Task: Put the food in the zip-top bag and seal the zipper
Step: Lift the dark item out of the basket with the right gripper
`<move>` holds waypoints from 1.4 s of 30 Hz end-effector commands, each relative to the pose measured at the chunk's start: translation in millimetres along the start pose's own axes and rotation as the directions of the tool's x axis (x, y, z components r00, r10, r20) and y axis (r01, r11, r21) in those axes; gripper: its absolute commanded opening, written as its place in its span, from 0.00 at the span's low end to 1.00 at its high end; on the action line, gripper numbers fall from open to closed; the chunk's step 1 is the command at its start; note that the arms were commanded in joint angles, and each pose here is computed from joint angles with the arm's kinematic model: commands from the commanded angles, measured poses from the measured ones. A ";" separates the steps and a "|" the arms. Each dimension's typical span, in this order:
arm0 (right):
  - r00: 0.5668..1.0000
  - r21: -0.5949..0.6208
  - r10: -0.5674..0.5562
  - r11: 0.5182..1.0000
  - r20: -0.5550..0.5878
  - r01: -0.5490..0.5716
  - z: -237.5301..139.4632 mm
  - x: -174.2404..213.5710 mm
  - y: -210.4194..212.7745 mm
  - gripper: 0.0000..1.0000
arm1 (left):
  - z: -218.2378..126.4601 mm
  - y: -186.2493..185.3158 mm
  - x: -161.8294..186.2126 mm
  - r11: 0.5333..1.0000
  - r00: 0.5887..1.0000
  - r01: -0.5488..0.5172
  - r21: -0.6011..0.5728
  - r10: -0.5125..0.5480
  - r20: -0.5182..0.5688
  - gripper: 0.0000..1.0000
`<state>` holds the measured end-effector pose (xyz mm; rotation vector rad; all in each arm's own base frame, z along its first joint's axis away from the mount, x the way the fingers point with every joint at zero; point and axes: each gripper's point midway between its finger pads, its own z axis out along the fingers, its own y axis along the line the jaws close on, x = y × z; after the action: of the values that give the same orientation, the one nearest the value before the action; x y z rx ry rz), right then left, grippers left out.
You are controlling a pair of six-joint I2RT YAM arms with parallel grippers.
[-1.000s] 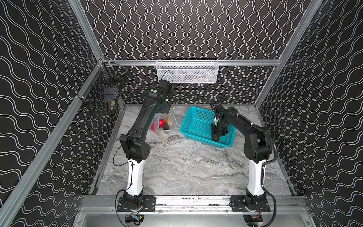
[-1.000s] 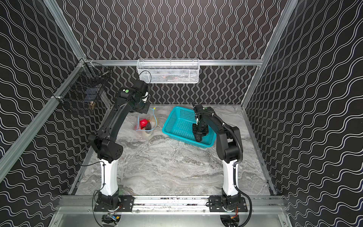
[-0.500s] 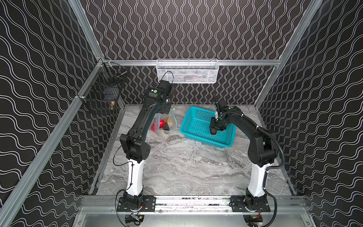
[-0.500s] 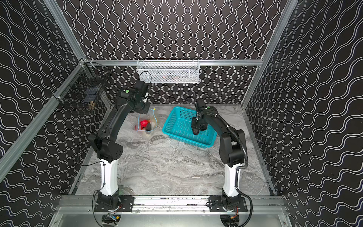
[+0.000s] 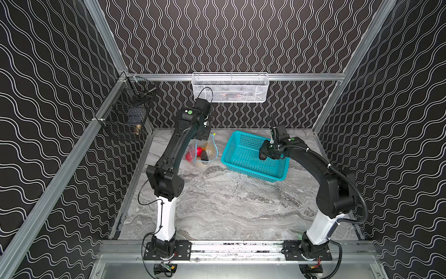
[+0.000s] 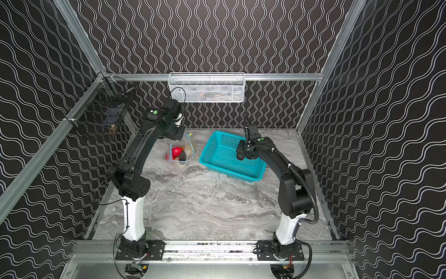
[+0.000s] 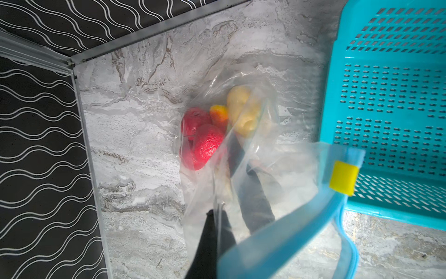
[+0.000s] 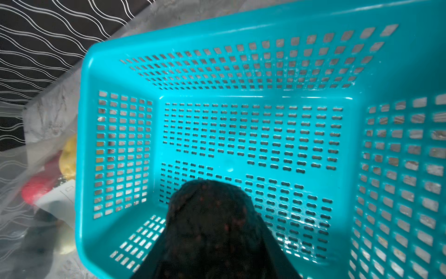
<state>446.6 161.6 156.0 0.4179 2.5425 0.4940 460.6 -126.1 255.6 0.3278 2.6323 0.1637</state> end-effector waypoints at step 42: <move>0.893 -0.547 0.055 0.807 0.447 0.225 -114.7 6.8 154.0 0.23 | 6.8 -16.9 8.8 0.996 1.000 -0.013 0.083 0.015 -0.026 0.00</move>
<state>406.7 259.7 279.2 0.1965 1.9492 0.9473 454.1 -135.6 241.9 0.3607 2.6712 0.0966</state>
